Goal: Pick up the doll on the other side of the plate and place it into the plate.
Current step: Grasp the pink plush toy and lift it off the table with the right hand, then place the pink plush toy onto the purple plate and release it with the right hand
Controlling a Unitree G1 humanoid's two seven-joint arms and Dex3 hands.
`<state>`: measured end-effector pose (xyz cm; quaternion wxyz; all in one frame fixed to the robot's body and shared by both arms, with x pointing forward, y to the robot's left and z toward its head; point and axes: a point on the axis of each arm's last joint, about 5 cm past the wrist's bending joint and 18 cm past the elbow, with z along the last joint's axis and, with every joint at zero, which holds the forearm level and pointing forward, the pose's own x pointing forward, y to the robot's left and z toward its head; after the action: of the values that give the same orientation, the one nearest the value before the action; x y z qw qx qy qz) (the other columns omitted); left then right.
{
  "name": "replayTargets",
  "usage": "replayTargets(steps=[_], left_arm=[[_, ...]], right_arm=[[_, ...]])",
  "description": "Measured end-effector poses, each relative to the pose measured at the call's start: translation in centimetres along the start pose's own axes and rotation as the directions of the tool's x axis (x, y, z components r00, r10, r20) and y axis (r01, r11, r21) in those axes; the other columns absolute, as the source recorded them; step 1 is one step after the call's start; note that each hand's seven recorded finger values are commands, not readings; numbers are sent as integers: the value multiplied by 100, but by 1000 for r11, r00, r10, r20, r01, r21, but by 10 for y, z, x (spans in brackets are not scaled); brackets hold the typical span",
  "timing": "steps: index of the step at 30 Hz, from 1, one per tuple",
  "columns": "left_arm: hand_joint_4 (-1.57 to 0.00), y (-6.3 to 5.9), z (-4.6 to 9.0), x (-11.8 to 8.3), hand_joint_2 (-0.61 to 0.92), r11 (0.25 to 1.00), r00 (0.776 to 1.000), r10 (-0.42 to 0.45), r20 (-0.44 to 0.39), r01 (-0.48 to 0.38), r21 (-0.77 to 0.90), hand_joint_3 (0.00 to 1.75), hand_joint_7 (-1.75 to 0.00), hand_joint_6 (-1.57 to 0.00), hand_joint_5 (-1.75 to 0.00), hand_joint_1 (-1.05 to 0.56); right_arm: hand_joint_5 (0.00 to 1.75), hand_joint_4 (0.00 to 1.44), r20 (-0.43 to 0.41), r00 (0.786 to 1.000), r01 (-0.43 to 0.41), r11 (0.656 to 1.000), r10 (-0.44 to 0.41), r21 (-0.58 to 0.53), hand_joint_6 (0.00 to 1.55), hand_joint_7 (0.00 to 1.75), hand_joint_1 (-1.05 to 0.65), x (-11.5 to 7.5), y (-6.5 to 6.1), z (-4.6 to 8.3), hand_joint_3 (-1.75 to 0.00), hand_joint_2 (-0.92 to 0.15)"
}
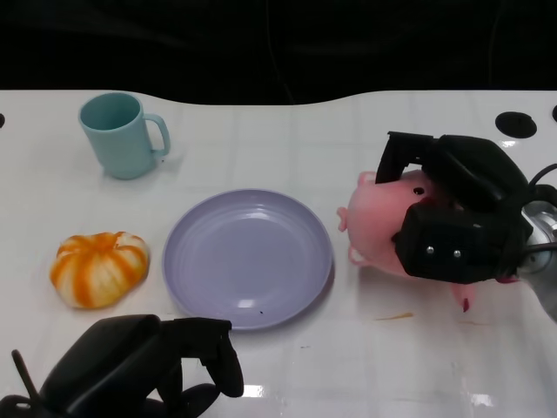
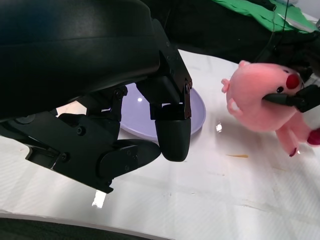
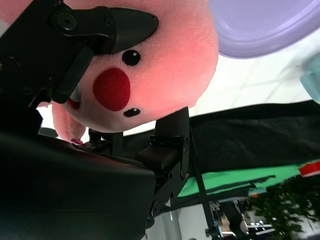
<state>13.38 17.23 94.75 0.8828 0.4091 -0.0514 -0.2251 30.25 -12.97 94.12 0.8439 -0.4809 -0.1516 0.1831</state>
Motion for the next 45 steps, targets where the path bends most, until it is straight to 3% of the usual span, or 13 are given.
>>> replayTargets(steps=[10,15,16,19,24,26,31,37,38,41,42,44,45], left_arm=[[-71,-6,0,4,68,1000,1000,-21,10,21,6,76,-110,-76,-148,-20],[-72,-9,0,5,68,1000,1000,-14,13,14,-3,75,-110,-77,-146,-21],[-74,-9,1,5,67,1000,1000,-11,16,11,-2,75,-109,-78,-144,-21],[-74,-10,1,6,67,1000,1000,-7,17,7,6,76,-108,-78,-143,-21],[-73,-12,2,6,67,1000,1000,-10,16,10,10,76,-109,-77,-144,-20],[-73,-13,3,6,67,1000,1000,-10,18,10,9,76,-109,-77,-143,-20],[-74,-14,5,6,67,1000,1000,-11,22,10,13,76,-109,-78,-142,-20],[-74,-15,7,6,68,1000,999,-7,32,6,10,74,-109,-77,-139,-21],[-74,-15,8,7,68,1000,1000,-5,30,5,11,73,-109,-77,-140,-21],[-74,-15,8,7,69,1000,1000,-2,22,1,8,71,-108,-77,-140,-20],[-74,-15,8,7,70,1000,1000,-1,22,0,8,70,-108,-78,-140,-20],[-74,-15,8,7,70,1000,1000,1,24,-1,7,70,-108,-78,-140,-20],[-74,-15,9,7,70,1000,1000,2,25,-2,7,69,-108,-78,-140,-20]], right_arm=[[175,92,112,992,54,997,-60,59,73,175,-19,17,-5,26,-143,-31],[175,90,173,981,74,992,-92,106,72,175,-16,28,-8,46,-143,-32],[175,89,183,978,75,991,-95,113,73,175,-15,29,-7,49,-143,-28],[175,93,253,960,95,990,-118,105,73,175,-17,34,-3,59,-141,-26],[175,94,306,949,46,995,-70,86,72,175,-21,47,3,84,-134,-28],[175,95,328,943,31,997,-51,67,73,174,-22,50,6,94,-139,-24],[175,95,352,936,-9,998,-15,65,72,175,-22,55,18,109,-143,-23],[175,98,371,928,-41,998,21,47,71,175,-27,60,23,121,-134,-26],[175,99,373,927,-47,998,28,41,72,168,-28,60,24,122,-131,-27],[175,94,371,926,-91,995,72,34,80,106,-30,60,25,123,-105,-38],[171,83,370,924,-114,993,95,31,81,81,-31,60,25,123,-90,-45],[103,62,364,919,-167,986,150,15,71,38,-40,61,23,123,-54,-63],[71,53,362,914,-194,981,182,-4,62,18,-49,61,22,123,-29,-79]])
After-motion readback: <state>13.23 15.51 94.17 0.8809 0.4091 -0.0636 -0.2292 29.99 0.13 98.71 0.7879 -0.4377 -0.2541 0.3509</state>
